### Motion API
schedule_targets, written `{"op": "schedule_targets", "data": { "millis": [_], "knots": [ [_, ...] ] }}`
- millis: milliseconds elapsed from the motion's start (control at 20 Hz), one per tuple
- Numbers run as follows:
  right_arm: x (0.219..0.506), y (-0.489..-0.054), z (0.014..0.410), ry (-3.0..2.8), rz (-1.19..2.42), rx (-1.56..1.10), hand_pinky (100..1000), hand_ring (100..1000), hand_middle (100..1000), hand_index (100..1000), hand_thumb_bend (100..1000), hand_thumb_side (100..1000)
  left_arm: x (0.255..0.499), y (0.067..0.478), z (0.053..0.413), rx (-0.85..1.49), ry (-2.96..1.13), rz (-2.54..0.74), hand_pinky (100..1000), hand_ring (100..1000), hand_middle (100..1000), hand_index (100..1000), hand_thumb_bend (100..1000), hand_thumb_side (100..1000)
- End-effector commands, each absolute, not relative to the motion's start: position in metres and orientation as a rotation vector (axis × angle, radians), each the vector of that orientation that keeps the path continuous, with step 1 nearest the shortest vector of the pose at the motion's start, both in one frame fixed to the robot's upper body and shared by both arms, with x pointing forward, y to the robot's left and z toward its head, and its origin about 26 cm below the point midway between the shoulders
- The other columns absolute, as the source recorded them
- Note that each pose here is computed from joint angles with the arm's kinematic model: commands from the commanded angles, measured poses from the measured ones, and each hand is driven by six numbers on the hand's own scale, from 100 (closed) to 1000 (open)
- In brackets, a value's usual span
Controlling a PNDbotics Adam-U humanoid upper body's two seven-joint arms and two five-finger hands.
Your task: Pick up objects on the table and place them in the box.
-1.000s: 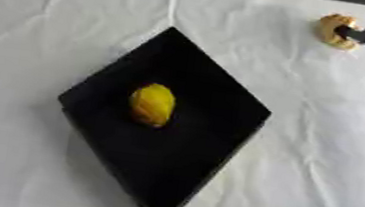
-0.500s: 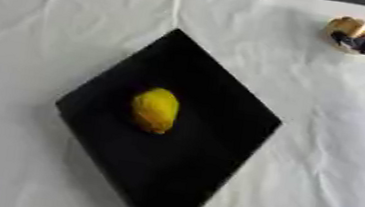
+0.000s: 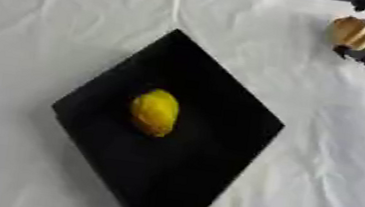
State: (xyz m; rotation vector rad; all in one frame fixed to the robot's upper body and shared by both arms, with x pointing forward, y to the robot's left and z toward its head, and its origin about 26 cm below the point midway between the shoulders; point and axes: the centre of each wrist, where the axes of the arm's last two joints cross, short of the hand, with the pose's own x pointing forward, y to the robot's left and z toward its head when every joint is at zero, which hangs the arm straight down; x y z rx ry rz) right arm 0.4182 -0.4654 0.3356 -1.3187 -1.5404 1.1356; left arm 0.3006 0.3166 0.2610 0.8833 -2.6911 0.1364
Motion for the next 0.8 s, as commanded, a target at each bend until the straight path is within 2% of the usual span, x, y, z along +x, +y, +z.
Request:
{"op": "schedule_targets", "data": {
  "millis": [50, 100, 150, 200, 400, 800],
  "knots": [
    [0.4020, -0.4821, 0.3594, -1.530, 1.084, -1.378, 897, 1000, 832, 952, 476, 283, 0.2969, 0.3173, 0.2707, 0.901, -2.725, 0.097, 826, 763, 757, 880, 385, 512],
    [0.4016, -0.4833, 0.3590, -1.519, 1.078, -1.375, 891, 1000, 812, 946, 427, 192, 0.2970, 0.3171, 0.2709, 0.900, -2.726, 0.097, 826, 763, 757, 879, 385, 511],
    [0.4015, -0.4844, 0.3582, -1.504, 1.070, -1.374, 890, 1000, 806, 943, 419, 160, 0.2970, 0.3170, 0.2711, 0.900, -2.726, 0.097, 826, 763, 757, 880, 385, 511],
    [0.4017, -0.4852, 0.3571, -1.491, 1.061, -1.373, 887, 996, 790, 939, 424, 183, 0.2970, 0.3170, 0.2710, 0.899, -2.726, 0.097, 826, 762, 757, 879, 386, 509],
    [0.4037, -0.4863, 0.3514, -1.453, 1.041, -1.365, 880, 986, 783, 940, 454, 382, 0.2973, 0.3163, 0.2715, 0.893, -2.729, 0.098, 826, 762, 757, 879, 385, 511],
    [0.4064, -0.4808, 0.3529, -1.514, 0.996, -1.340, 883, 988, 792, 960, 425, 279, 0.2979, 0.3144, 0.2723, 0.878, -2.735, 0.097, 826, 762, 758, 880, 379, 518]
  ]
}}
